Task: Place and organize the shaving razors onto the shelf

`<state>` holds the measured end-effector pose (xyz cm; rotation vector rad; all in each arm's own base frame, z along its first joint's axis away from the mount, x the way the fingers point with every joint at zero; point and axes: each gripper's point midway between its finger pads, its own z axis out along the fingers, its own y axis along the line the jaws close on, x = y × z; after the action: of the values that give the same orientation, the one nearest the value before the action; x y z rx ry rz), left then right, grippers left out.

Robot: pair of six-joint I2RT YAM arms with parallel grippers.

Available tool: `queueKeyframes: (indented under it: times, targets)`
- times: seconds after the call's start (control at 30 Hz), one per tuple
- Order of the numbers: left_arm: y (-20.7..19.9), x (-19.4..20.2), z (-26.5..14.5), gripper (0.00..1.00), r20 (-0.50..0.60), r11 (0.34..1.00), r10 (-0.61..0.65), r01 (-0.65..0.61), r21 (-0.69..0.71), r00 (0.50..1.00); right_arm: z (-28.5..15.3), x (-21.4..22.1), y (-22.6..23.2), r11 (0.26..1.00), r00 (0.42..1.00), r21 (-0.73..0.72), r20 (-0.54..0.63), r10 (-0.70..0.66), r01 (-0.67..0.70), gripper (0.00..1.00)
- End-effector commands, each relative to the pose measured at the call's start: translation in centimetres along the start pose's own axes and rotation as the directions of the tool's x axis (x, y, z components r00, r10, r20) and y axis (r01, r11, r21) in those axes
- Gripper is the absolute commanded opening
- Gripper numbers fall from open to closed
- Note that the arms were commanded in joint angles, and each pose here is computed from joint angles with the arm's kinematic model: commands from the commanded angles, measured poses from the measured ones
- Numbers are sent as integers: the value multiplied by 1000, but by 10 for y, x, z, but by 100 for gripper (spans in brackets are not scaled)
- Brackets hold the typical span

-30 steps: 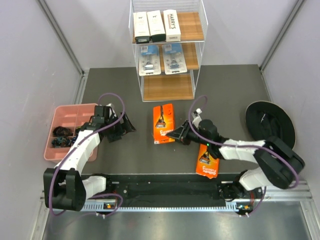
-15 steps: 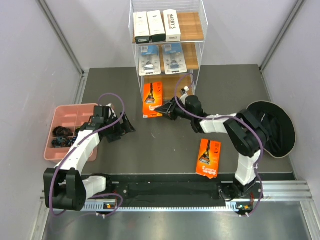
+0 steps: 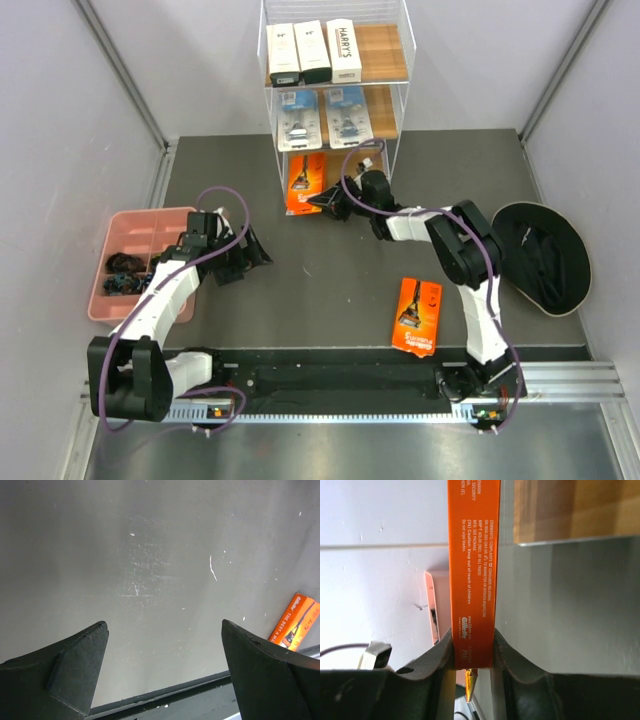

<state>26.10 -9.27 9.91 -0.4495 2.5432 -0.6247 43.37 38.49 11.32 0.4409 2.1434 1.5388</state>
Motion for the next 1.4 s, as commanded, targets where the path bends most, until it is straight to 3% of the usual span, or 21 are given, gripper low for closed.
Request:
queueKeyframes:
  times: [0.0, 0.5, 0.7, 0.83, 1.03, 1.17, 1.27, 1.3, 1.37]
  targets:
    - [-7, 0, -1, 99, -7, 998, 32, -32, 51, 999, 18, -18, 17, 999, 1000, -39, -7, -29, 29, 0]
    - [-12, 7, 1, 99, -28, 995, 38, -35, 95, 999, 52, -32, -39, 994, 997, 85, -11, 77, -76, 4]
    - [-12, 8, 2, 99, -33, 994, 34, -30, 103, 999, 51, -31, -46, 990, 996, 107, -19, 90, -87, 26]
    - [-16, 4, 4, 98, -27, 992, 30, -27, 120, 999, 43, -29, -47, 990, 997, 124, -13, 75, -73, 51]
    - [-28, -16, 1, 85, 27, 989, 45, -48, 140, 999, 28, -28, -41, 988, 999, 143, -2, 50, -49, 71]
    - [-43, -39, -1, 65, 91, 982, 82, -96, 161, 992, 20, -24, -42, 986, 999, 157, -1, 47, -46, 76]
    - [-58, -46, 3, 36, 115, 974, 117, -137, 182, 986, 14, -22, -46, 985, 999, 164, 1, 47, -46, 79]
    - [-63, -52, 4, 16, 145, 970, 131, -157, 187, 981, 12, -19, -50, 984, 999, 172, -1, 49, -48, 79]
    - [-76, -49, 11, 3, 164, 959, 176, -207, 195, 971, 8, -18, -45, 987, 999, 154, 3, 47, -47, 79]
